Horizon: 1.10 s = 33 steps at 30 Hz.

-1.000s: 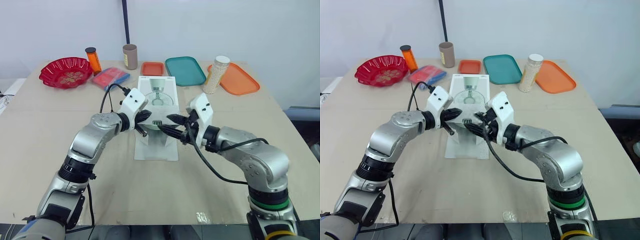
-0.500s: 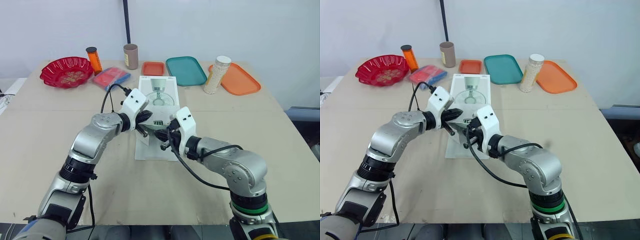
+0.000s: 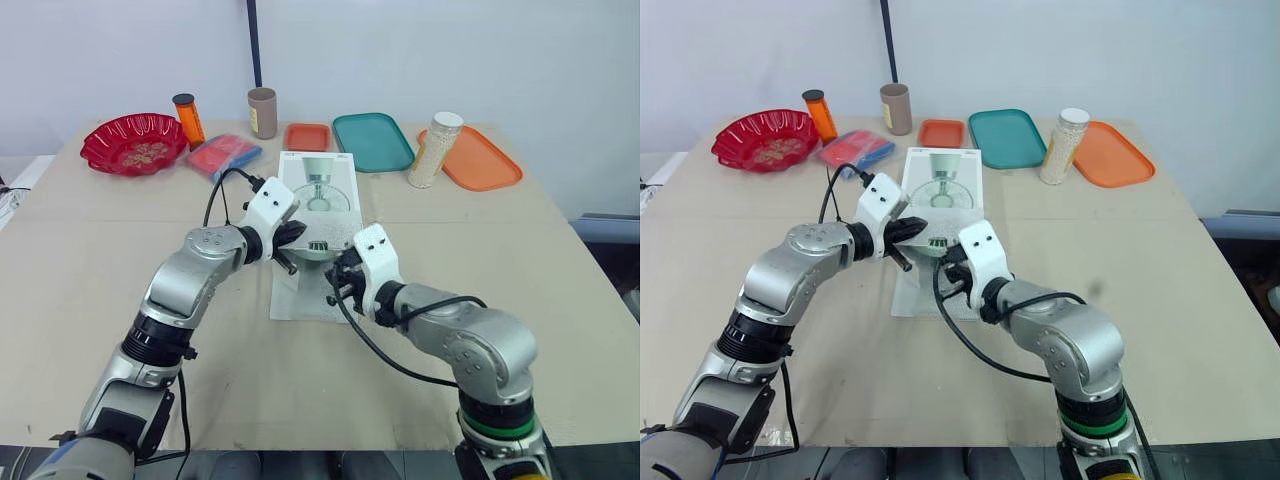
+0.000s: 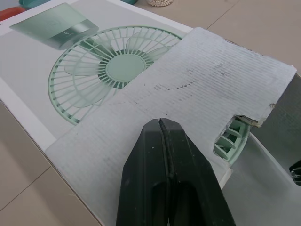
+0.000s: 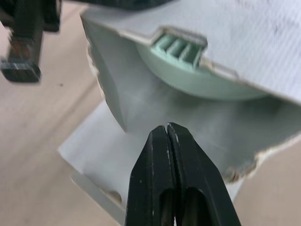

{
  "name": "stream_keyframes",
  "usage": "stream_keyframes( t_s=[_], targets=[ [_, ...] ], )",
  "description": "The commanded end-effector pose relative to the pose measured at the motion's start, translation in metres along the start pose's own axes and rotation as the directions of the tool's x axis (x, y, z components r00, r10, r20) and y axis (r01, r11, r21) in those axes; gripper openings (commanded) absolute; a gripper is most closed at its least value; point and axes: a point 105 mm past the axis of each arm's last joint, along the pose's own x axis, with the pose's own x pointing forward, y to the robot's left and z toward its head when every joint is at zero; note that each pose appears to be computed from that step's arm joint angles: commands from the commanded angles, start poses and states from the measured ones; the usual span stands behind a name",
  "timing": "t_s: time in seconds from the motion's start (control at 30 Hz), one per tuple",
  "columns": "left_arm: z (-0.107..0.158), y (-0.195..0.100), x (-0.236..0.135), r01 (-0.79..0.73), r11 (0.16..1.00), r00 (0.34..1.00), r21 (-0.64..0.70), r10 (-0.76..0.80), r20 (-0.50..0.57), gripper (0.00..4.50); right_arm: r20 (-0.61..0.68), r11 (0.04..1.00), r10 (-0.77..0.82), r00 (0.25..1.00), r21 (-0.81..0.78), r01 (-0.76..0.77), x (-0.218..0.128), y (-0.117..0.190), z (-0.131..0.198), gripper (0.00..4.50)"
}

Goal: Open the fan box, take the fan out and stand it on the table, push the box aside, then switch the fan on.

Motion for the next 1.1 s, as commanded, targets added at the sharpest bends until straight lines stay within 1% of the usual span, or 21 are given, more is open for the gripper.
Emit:
stream_keyframes(
  t_s=[0.03,0.13,0.2,0.3,0.47,0.6,0.7,0.83,0.97,1.1],
  targets=[
    [0.007,-0.004,0.001,0.015,1.000,1.000,0.016,-0.015,0.021,0.00,0.032,0.997,-0.070,0.997,-0.013,0.070,-0.015,-0.013,0.005,0.01],
    [0.006,-0.003,0.001,0.014,1.000,1.000,0.015,-0.014,0.021,0.00,0.025,0.996,-0.088,0.996,-0.025,0.089,-0.020,-0.020,0.003,0.01],
    [0.006,-0.003,0.001,0.013,1.000,1.000,0.015,-0.014,0.021,0.00,0.007,0.989,-0.132,0.991,-0.063,0.132,-0.024,-0.032,-0.002,0.01],
    [0.007,-0.003,0.002,0.013,1.000,1.000,0.017,-0.013,0.024,0.00,-0.012,0.981,-0.186,0.982,-0.052,0.185,-0.023,-0.050,-0.009,0.01],
    [0.008,-0.002,0.002,0.008,1.000,1.000,0.020,-0.008,0.028,0.00,0.019,0.968,-0.241,0.970,-0.071,0.242,-0.017,-0.069,-0.003,0.01],
    [0.006,-0.002,0.001,0.007,1.000,1.000,0.015,-0.007,0.028,0.00,0.065,0.967,-0.237,0.969,-0.081,0.242,-0.005,-0.078,0.006,0.01],
    [0.007,-0.002,0.001,0.003,1.000,1.000,0.016,-0.004,0.031,0.00,0.097,0.970,-0.216,0.971,-0.092,0.225,0.005,-0.081,0.015,0.01],
    [0.009,-0.002,0.001,-0.004,1.000,0.999,0.014,0.003,0.037,0.00,0.153,0.984,-0.143,0.978,-0.084,0.157,0.016,-0.075,0.029,0.01],
    [0.009,-0.001,-0.001,-0.014,1.000,0.999,0.010,0.014,0.038,0.00,0.148,0.984,-0.138,0.979,-0.090,0.152,0.017,-0.078,0.028,0.01],
    [0.009,-0.002,0.000,-0.015,1.000,0.999,0.009,0.015,0.042,0.00,0.180,0.992,-0.092,0.979,-0.073,0.107,0.012,-0.073,0.031,0.01]
  ],
)
